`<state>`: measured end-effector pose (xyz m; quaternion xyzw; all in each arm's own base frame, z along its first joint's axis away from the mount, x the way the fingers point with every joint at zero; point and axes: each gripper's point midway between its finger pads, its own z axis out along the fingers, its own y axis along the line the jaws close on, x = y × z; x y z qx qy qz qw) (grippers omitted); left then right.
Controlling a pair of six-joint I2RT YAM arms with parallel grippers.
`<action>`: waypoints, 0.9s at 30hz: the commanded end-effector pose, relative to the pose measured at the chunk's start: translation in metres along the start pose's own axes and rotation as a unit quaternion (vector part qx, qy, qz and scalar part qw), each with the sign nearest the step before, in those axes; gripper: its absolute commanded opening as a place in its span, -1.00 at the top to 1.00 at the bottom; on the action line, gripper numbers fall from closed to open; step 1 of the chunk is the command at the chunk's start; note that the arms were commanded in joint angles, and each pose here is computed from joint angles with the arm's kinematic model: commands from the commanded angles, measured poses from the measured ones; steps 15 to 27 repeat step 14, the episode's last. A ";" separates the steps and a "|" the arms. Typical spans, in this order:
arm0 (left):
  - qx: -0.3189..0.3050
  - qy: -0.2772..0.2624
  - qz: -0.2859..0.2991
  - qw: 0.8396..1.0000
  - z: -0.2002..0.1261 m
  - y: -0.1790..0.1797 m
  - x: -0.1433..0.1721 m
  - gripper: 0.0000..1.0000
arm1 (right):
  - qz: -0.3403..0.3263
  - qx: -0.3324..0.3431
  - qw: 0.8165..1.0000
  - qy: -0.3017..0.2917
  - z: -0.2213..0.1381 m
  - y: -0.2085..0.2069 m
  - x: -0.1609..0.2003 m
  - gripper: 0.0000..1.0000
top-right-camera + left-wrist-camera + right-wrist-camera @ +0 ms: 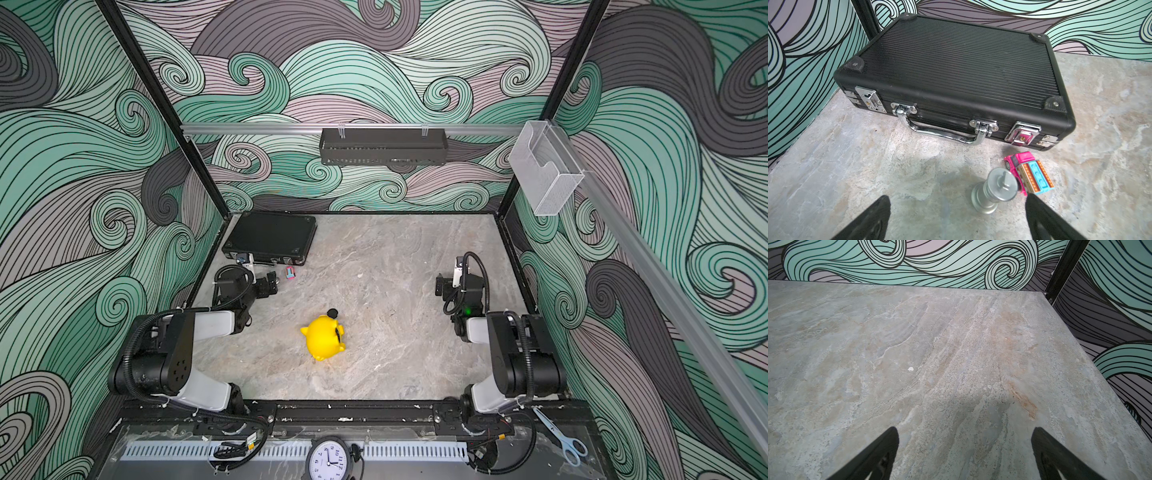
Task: Open piggy banks
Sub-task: Reset both arms
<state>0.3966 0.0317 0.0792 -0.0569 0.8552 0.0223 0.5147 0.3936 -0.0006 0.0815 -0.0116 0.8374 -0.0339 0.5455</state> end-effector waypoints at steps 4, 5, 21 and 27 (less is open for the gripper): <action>0.004 -0.008 -0.001 1.000 0.000 0.000 -0.009 -0.98 | 0.007 -0.002 1.000 -0.014 0.000 0.000 -0.011 -0.99; 0.005 -0.009 -0.001 1.000 0.000 -0.001 -0.009 -0.98 | 0.006 -0.003 1.000 -0.013 0.001 0.001 -0.011 -0.99; 0.004 -0.009 -0.001 1.000 0.000 0.000 -0.009 -0.97 | 0.007 -0.002 1.000 -0.014 0.001 0.000 -0.012 -0.99; 0.004 -0.009 -0.001 1.000 0.000 0.000 -0.009 -0.97 | 0.007 -0.002 1.000 -0.014 0.001 0.000 -0.012 -0.99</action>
